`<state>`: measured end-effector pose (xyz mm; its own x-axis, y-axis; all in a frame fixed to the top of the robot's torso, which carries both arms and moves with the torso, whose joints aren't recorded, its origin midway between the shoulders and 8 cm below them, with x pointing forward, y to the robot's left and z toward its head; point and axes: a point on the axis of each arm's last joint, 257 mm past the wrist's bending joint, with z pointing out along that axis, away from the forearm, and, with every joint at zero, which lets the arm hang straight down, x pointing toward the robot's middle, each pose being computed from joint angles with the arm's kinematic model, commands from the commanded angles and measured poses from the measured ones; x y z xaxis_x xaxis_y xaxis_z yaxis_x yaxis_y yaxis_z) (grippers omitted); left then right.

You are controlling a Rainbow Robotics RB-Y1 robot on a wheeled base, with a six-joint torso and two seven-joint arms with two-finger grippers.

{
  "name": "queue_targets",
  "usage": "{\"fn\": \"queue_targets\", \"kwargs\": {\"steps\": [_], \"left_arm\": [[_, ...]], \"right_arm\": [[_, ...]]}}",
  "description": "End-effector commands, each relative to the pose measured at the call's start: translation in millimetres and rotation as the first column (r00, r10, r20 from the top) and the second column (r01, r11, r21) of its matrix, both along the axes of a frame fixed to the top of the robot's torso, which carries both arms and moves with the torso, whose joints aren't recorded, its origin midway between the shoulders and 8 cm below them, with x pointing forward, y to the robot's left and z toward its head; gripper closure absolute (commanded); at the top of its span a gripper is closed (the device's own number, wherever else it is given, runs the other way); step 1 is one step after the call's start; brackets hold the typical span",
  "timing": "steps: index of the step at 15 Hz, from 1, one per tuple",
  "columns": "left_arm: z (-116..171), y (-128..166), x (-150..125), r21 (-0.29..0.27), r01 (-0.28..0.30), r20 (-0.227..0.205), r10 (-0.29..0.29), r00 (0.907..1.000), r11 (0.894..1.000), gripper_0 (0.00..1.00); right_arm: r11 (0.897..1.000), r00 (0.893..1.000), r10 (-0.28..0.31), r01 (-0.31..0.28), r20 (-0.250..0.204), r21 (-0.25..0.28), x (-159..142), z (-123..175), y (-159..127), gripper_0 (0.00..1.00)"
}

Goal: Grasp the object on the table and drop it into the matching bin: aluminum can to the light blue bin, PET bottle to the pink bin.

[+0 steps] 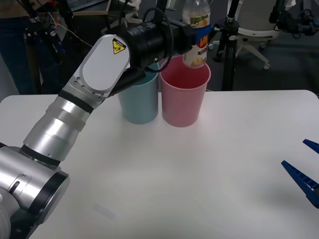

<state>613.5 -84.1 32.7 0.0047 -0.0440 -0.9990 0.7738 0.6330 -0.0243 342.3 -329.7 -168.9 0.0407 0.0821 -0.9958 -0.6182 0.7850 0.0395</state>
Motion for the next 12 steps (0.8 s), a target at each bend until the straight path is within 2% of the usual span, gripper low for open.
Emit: {"fn": "queue_targets", "kwargs": {"steps": [1,12], "left_arm": [[1.9,-4.4,-1.6,-0.017,0.001,0.006,-0.001,1.0,1.0,0.0],[3.1,-5.5,-3.3,-0.032,0.01,-0.004,-0.01,0.9999,0.999,0.0]], "right_arm": [[1.0,1.0,0.0,0.0,0.0,0.0,0.0,0.0,0.0,0.0],[1.0,1.0,0.0,0.0,0.0,0.0,0.0,0.0,0.0,0.0]]}}
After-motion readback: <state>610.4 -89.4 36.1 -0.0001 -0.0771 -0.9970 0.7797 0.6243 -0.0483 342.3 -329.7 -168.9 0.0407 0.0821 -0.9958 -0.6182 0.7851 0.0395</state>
